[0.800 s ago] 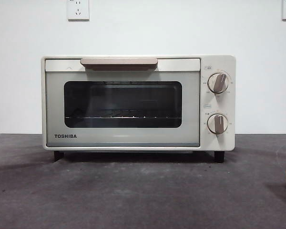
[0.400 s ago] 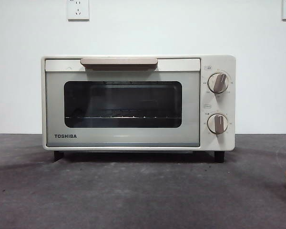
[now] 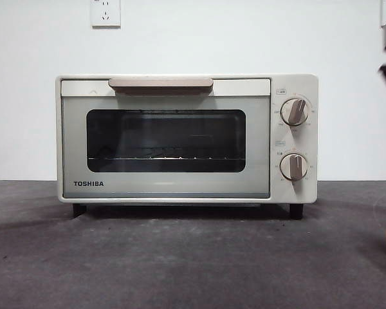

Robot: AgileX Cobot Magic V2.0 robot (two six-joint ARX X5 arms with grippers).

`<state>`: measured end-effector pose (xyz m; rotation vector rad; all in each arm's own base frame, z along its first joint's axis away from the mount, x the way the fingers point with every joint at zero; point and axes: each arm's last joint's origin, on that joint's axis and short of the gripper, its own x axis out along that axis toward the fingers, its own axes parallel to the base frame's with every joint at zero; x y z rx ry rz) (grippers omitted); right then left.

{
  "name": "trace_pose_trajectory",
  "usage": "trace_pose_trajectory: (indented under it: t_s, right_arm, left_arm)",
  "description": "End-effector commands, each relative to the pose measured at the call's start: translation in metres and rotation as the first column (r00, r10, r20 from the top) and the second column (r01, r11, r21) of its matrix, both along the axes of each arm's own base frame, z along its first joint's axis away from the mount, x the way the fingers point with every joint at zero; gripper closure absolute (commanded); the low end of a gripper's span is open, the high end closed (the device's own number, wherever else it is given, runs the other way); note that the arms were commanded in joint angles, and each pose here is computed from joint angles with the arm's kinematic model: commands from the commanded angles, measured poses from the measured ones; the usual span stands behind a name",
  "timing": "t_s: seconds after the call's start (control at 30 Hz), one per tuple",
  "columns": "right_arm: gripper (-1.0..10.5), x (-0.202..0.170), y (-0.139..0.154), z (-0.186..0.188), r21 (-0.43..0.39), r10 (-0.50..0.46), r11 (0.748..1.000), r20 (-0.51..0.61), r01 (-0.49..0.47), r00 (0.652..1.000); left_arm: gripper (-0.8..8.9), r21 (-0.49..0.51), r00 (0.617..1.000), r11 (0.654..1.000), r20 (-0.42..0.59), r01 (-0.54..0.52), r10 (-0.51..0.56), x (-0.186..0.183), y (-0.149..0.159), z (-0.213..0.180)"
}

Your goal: The left arm flap open the oven, the right arm pick bread and place it into oven, the left arm flap close the oven

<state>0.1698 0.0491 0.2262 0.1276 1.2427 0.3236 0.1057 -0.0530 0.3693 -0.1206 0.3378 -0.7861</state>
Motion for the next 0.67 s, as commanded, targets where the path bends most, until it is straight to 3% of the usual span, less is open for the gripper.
trace_pose_trajectory:
  t_s: [0.03, 0.4, 0.67]
  right_arm:
    - [4.6, 0.01, 0.004, -0.01, -0.009, -0.011, 1.0, -0.05, 0.01, 0.999]
    - [4.8, 0.031, 0.016, -0.048, -0.103, -0.021, 0.995, -0.222, -0.002, 0.975]
    - [8.1, 0.036, 0.019, -0.056, -0.117, -0.018, 0.993, -0.243, -0.011, 0.97]
  left_arm:
    - [3.75, 0.002, 0.999, 1.0, 0.031, 0.013, -0.013, -0.002, 0.0, 0.008]
    - [3.75, 0.002, 0.999, 1.0, 0.031, 0.013, -0.013, -0.002, 0.0, 0.008]
    - [3.77, 0.002, 0.999, 1.0, 0.03, 0.011, -0.011, -0.001, 0.0, 0.008]
